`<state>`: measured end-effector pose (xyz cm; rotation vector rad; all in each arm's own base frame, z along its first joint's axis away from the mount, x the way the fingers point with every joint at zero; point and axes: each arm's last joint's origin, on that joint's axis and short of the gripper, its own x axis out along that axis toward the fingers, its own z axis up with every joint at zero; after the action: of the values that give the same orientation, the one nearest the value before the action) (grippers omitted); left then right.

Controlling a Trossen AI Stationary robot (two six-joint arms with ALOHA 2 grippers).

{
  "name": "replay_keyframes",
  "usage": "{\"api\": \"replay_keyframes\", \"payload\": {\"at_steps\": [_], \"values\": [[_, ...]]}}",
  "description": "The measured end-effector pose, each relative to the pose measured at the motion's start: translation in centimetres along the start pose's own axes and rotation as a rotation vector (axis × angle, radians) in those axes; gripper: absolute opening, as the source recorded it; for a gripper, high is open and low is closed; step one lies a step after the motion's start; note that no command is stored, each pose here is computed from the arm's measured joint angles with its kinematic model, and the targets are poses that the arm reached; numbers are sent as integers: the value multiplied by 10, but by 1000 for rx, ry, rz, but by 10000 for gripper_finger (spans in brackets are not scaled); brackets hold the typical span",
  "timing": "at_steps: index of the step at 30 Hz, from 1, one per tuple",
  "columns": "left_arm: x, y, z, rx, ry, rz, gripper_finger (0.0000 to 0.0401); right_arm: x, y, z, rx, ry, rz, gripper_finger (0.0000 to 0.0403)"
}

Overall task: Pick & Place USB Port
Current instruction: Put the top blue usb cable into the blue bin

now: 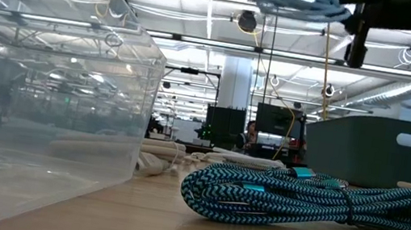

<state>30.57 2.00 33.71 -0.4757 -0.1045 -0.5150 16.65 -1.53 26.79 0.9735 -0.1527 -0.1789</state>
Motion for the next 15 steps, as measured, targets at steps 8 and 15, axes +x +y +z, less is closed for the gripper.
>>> {"api": "replay_keyframes", "payload": {"at_steps": [8, 15], "values": [[10, -14, -23, 31, 104, 115, 131, -29, -18, 37, 8, -146, -132, 10], [20, -24, -44, 56, 174, 193, 131, -46, -40, 64, 47, -199, -208, 10]]}}
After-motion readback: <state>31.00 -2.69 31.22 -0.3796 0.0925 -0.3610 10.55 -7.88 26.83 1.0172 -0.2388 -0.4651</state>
